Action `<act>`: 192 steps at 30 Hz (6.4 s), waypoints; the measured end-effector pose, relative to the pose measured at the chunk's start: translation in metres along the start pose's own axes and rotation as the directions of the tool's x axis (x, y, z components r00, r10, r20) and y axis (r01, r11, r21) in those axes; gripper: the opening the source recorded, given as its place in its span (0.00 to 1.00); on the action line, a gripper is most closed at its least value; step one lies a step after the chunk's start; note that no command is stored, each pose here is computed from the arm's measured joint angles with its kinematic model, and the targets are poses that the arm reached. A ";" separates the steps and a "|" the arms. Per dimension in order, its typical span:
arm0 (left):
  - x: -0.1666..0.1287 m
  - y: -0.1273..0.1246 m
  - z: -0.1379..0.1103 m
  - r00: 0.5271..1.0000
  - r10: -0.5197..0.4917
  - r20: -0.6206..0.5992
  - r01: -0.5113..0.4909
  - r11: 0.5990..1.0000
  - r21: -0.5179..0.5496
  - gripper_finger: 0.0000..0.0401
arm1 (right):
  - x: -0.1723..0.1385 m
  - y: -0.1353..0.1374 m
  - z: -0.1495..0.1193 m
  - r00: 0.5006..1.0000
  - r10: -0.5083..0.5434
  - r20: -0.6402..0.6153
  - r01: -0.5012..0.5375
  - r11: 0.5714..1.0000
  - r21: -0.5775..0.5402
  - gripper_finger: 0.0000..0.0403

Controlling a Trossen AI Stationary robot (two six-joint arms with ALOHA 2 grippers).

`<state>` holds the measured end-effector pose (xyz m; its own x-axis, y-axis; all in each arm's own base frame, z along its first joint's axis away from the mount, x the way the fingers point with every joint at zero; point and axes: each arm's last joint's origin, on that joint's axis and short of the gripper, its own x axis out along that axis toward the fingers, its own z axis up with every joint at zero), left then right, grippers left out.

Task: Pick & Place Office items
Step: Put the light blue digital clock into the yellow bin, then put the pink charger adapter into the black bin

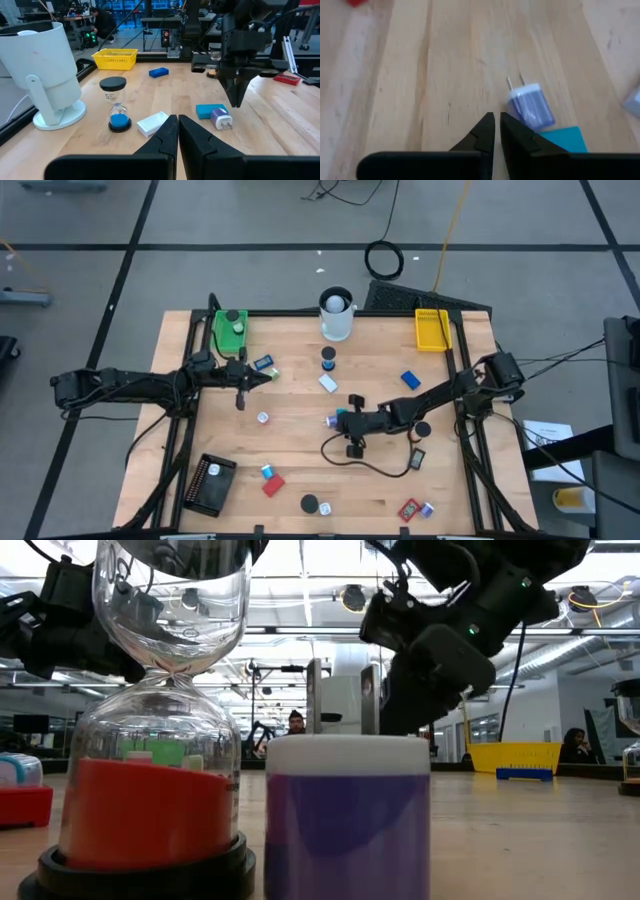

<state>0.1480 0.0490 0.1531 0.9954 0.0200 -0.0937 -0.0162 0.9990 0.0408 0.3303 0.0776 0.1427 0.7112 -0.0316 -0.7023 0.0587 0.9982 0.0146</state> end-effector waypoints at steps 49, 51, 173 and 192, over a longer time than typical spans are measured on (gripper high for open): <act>0.000 -0.001 -0.001 1.000 -0.008 -0.010 0.008 1.000 -0.007 0.05 | -0.013 -0.040 -0.011 0.914 -0.378 -0.147 0.404 0.815 0.415 0.72; 0.000 -0.001 -0.001 1.000 -0.009 -0.010 0.009 1.000 -0.007 0.05 | -0.006 -0.044 -0.015 0.906 -0.386 -0.172 0.422 0.807 0.412 0.73; 0.012 -0.013 0.008 0.994 0.081 -0.075 -0.084 0.996 -0.039 0.05 | -0.152 -0.179 -0.050 0.733 -0.593 0.334 0.410 0.776 0.480 0.01; 0.032 -0.057 0.059 0.899 -0.003 -0.439 -0.023 0.998 -0.053 0.33 | -0.131 -0.117 -0.040 0.745 -0.431 0.510 0.344 0.902 0.259 0.00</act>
<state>0.1862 -0.0091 0.2065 0.8531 0.0325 -0.5207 -0.0440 0.9990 -0.0097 0.2022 -0.0333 0.2048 0.8617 -0.4795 -0.1661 0.4793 0.8765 -0.0439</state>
